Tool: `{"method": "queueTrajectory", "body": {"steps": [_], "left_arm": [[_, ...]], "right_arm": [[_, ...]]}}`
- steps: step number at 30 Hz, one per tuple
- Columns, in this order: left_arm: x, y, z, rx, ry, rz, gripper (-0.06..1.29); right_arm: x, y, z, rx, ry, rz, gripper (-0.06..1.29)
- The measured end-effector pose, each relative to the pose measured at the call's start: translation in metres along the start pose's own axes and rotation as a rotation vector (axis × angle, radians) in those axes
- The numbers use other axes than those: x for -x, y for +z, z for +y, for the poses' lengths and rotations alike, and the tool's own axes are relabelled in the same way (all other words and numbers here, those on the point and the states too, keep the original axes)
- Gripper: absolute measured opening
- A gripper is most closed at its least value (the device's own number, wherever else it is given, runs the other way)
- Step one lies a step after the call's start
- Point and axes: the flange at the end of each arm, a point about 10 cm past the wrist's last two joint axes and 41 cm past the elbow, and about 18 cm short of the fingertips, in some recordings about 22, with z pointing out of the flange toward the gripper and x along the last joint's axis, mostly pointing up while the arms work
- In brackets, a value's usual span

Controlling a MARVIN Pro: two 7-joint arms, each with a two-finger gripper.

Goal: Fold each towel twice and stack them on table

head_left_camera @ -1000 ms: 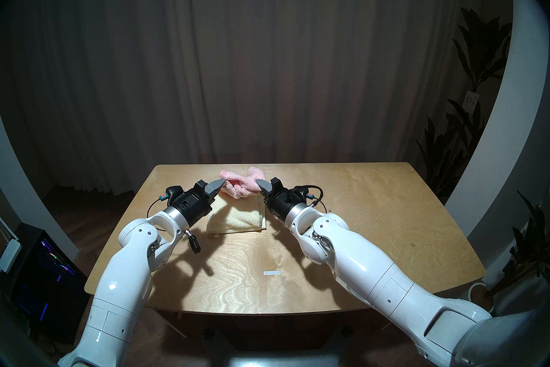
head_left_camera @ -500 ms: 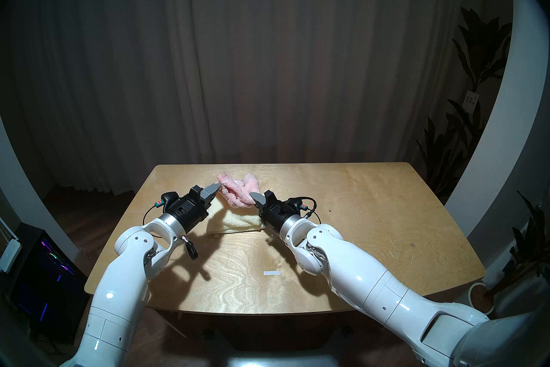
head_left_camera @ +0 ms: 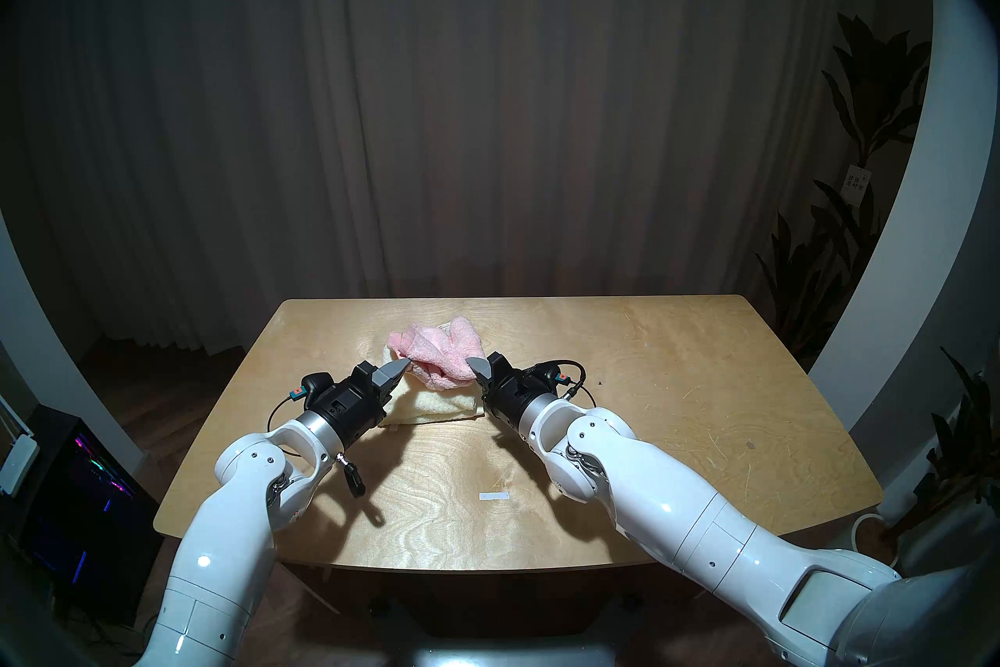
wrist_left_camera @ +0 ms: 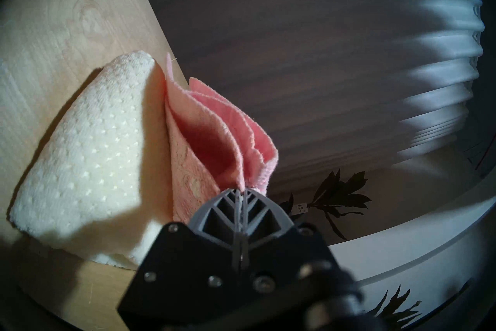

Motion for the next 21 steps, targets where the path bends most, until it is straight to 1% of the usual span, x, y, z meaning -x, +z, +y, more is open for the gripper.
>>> {"method": "queueTrajectory", "body": {"steps": [3, 8, 9, 10, 11, 12, 13, 14, 15, 16, 21], "left_arm": [[-0.001, -0.003, -0.003, -0.023, 0.005, 0.008, 0.1], [-0.004, -0.01, -0.008, -0.06, 0.013, 0.025, 0.4], [-0.004, -0.011, -0.008, -0.064, 0.014, 0.027, 0.54], [-0.005, -0.012, -0.009, -0.067, 0.015, 0.03, 0.73], [-0.005, -0.013, -0.009, -0.07, 0.016, 0.032, 0.84], [-0.005, -0.014, -0.009, -0.07, 0.016, 0.035, 0.94], [-0.006, -0.015, -0.008, -0.07, 0.016, 0.038, 1.03], [-0.006, -0.016, -0.008, -0.068, 0.016, 0.04, 1.16], [-0.006, -0.017, -0.007, -0.066, 0.016, 0.042, 1.2], [-0.006, -0.018, -0.006, -0.064, 0.016, 0.043, 1.22], [-0.004, -0.02, -0.003, -0.056, 0.014, 0.047, 1.22]], "right_arm": [[0.006, -0.001, 0.003, 0.01, -0.005, -0.007, -0.02], [0.016, -0.002, 0.006, 0.015, -0.011, -0.02, -0.01], [0.016, -0.003, 0.006, 0.015, -0.012, -0.021, 0.05], [0.017, -0.003, 0.006, 0.016, -0.013, -0.021, 0.17], [0.018, -0.003, 0.006, 0.015, -0.013, -0.022, 0.3], [0.018, -0.003, 0.006, 0.014, -0.015, -0.021, 0.77], [0.018, -0.003, 0.004, 0.011, -0.016, -0.02, 1.0], [0.018, -0.003, 0.004, 0.009, -0.016, -0.019, 1.22], [0.017, -0.003, 0.002, 0.006, -0.018, -0.017, 1.23], [0.017, -0.003, 0.001, 0.004, -0.02, -0.015, 1.23], [0.008, -0.007, -0.004, 0.007, -0.034, 0.005, 1.23]]}}
